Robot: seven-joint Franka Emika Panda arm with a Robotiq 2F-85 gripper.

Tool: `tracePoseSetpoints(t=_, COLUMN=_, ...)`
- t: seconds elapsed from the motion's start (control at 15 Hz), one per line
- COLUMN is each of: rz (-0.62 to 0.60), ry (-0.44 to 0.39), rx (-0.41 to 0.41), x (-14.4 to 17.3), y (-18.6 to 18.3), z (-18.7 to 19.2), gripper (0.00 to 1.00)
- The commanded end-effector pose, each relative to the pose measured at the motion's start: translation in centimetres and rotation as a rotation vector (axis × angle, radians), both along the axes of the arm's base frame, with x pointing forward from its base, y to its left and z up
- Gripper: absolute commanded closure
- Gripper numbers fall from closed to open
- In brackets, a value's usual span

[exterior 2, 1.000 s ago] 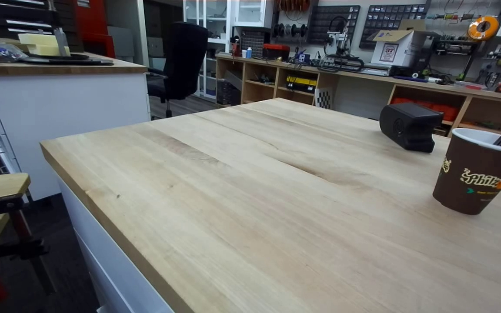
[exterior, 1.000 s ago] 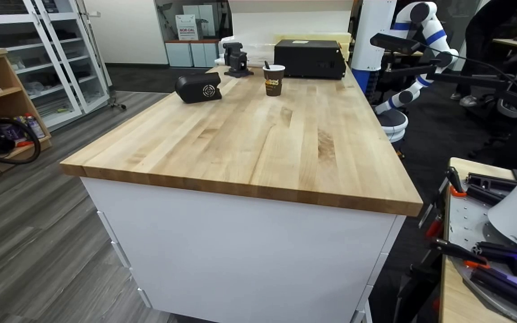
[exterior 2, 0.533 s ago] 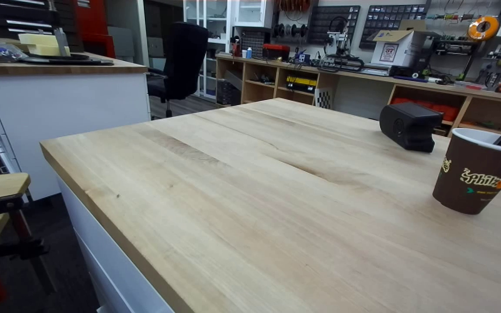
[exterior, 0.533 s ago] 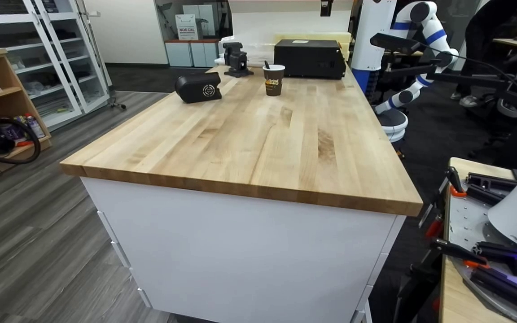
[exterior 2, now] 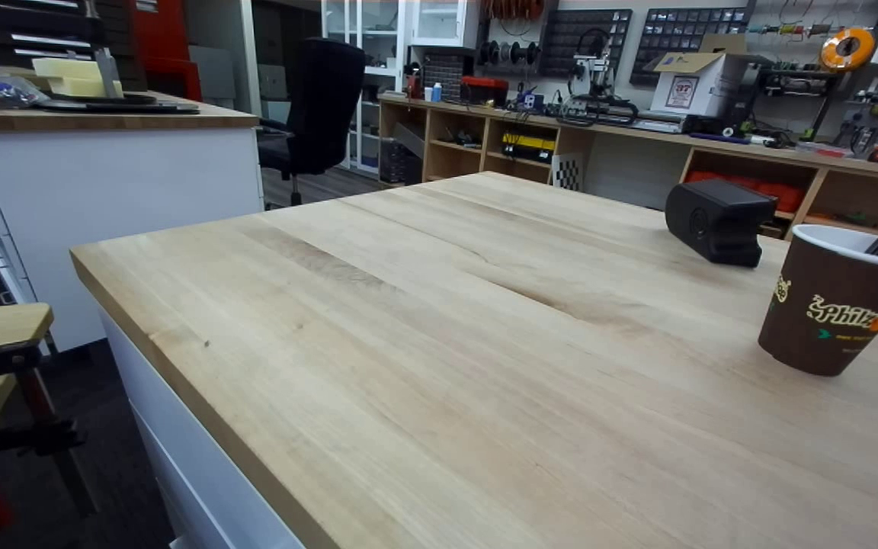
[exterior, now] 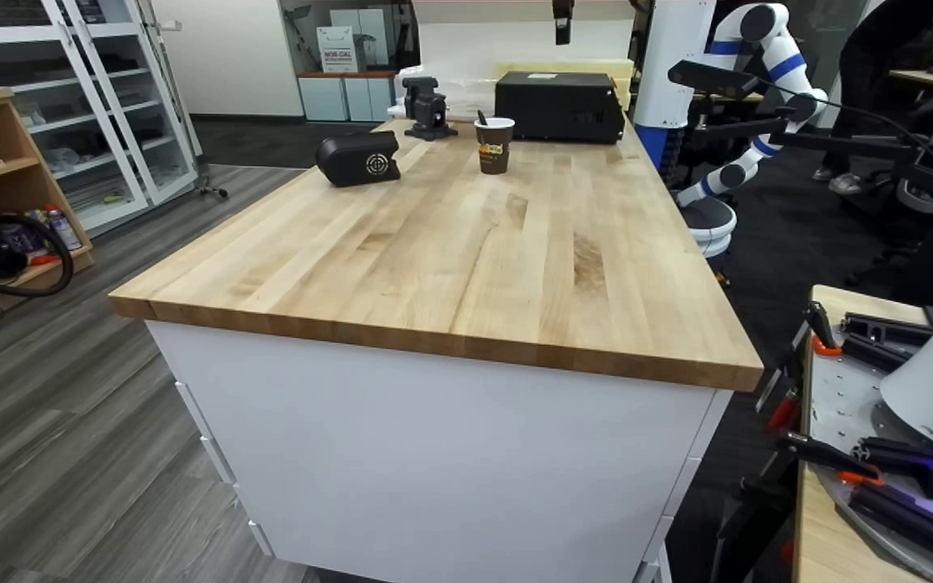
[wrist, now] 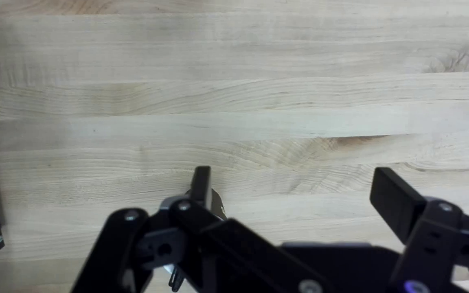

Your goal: Pick the cup and move it to the left on the table

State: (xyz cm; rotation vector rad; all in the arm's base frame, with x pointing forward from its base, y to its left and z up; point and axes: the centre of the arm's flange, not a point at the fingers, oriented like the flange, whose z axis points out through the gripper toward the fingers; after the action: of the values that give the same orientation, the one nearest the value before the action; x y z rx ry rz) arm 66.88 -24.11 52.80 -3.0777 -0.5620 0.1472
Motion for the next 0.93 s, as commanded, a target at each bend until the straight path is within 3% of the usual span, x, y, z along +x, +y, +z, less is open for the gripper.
tracePoseSetpoints(t=0.0, rz=0.069, ry=0.048, rx=-0.065, x=3.5, y=1.9, z=0.6, gripper=0.00)
tracePoseSetpoints(t=0.33, rz=0.093, ry=-0.042, rx=-0.128, x=5.0, y=4.3, z=-0.9, gripper=0.00)
tracePoseSetpoints(t=0.4, rz=0.093, ry=-0.005, rx=-0.090, x=3.5, y=4.6, z=-1.6, gripper=0.00)
tracePoseSetpoints(t=0.73, rz=0.082, ry=-0.049, rx=-0.116, x=4.2, y=4.5, z=-1.7, gripper=0.00)
tracePoseSetpoints(t=0.87, rz=0.078, ry=-0.124, rx=-0.209, x=4.7, y=4.1, z=-1.5, gripper=0.00)
